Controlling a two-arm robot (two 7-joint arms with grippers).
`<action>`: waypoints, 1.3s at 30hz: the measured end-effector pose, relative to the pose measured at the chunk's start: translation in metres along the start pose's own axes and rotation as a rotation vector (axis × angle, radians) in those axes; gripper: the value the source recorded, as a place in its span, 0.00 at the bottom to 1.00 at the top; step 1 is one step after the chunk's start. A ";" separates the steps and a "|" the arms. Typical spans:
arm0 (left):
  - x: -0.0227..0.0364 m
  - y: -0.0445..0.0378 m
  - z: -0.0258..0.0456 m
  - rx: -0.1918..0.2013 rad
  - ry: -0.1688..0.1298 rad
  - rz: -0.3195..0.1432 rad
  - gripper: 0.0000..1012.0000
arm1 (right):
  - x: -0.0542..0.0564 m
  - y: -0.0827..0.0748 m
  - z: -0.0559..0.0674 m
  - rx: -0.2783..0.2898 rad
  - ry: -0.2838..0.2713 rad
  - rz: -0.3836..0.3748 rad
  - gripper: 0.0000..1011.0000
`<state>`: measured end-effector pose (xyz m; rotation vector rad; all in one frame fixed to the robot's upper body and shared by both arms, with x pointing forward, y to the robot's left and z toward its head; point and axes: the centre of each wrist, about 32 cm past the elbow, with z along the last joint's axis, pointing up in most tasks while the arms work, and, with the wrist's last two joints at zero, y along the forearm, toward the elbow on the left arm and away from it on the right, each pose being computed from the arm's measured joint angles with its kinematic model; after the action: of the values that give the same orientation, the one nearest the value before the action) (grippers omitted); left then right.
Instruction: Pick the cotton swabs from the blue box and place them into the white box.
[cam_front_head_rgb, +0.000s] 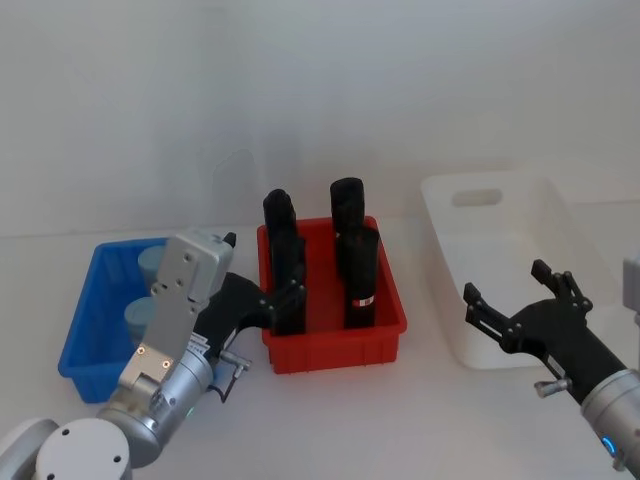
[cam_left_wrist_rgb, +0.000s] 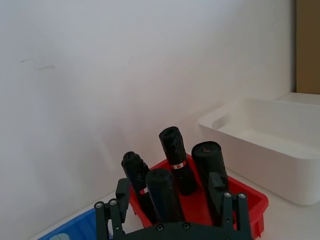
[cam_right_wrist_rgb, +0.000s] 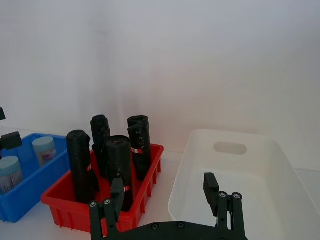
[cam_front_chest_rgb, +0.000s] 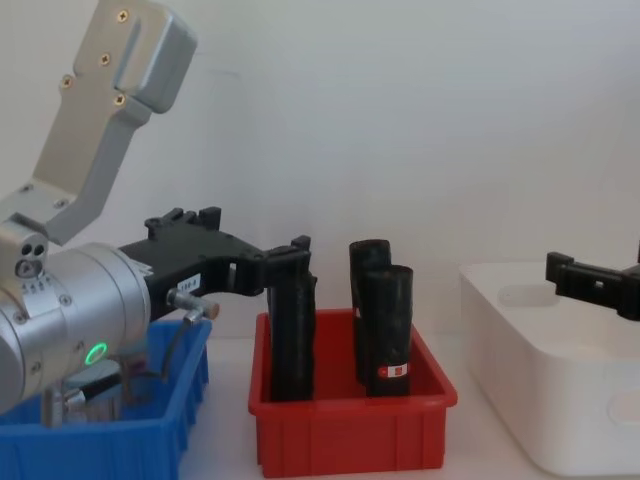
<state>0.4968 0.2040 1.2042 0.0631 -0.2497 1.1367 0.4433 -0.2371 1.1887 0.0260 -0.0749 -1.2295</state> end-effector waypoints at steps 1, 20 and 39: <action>0.0012 -0.0002 -0.0002 0.003 0.003 0.003 0.99 | 0.000 0.000 0.000 0.000 0.000 0.000 0.99; 0.0318 0.0015 -0.0045 0.128 0.114 0.110 0.99 | 0.000 0.000 0.000 0.000 0.000 0.000 0.99; 0.0658 -0.0013 -0.0201 0.291 0.182 0.210 0.99 | 0.000 0.000 0.000 0.000 0.000 0.000 0.99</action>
<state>0.5273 0.2656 1.1999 0.1928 0.0747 1.3731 0.4433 -0.2371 1.1887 0.0260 -0.0748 -1.2296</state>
